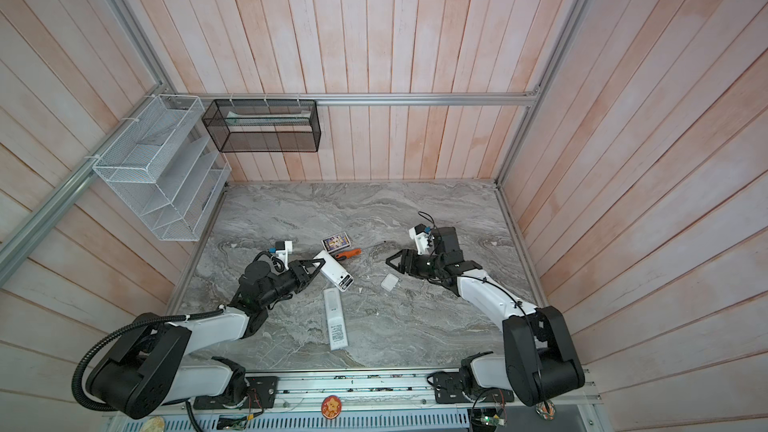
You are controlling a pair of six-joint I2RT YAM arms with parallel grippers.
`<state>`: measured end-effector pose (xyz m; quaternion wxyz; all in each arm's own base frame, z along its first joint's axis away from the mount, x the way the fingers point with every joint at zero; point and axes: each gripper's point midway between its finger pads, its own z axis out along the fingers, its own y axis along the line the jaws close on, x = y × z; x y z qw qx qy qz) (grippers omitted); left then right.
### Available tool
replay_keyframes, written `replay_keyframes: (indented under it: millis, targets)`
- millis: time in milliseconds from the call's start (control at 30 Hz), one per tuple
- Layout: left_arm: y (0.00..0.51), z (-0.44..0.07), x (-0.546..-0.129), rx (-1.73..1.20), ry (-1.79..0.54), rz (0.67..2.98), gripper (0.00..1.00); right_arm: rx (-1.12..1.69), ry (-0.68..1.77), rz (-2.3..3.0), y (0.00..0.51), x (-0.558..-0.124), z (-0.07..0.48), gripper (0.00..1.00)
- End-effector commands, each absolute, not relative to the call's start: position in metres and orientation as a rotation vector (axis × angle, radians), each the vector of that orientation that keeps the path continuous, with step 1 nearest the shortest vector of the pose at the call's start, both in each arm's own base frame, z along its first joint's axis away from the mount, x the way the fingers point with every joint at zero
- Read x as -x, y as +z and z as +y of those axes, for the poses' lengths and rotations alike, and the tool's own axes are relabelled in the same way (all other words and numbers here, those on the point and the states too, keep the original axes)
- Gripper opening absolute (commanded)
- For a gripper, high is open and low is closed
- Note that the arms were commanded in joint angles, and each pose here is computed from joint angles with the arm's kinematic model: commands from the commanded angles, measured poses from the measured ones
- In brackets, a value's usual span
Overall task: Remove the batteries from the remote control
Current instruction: 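Lower the opened remote with the left gripper while the right reaches for the screwdriver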
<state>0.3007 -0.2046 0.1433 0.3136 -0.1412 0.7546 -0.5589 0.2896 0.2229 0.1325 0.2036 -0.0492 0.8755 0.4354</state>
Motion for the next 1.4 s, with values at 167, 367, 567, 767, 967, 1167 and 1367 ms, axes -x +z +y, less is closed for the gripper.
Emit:
replay_keyframes:
  millis: [167,367,567,767,967,1167,1367]
  targets:
    - [0.143,-0.227,-0.307,0.313,-1.545,2.024,0.0,0.245,1.089,2.53,0.119,-0.285,0.241,0.65]
    - [0.126,-0.254,-0.304,0.316,-1.602,2.057,0.0,0.227,1.064,2.528,0.12,-0.286,0.235,0.65]
    - [0.104,-0.266,-0.307,0.349,-1.592,2.102,0.0,0.206,1.07,2.52,0.121,-0.283,0.227,0.65]
    - [0.075,-0.266,-0.308,0.442,-1.594,2.15,0.0,0.185,1.073,2.519,0.119,-0.28,0.219,0.65]
    - [0.058,-0.263,-0.305,0.5,-1.575,2.191,0.09,0.177,1.087,2.521,0.117,-0.28,0.218,0.65]
    - [0.055,-0.259,-0.303,0.512,-1.521,2.225,0.45,0.167,1.107,2.52,0.114,-0.281,0.22,0.66]
    - [0.059,-0.253,-0.303,0.498,-1.466,2.239,0.69,0.156,1.117,2.517,0.115,-0.281,0.221,0.66]
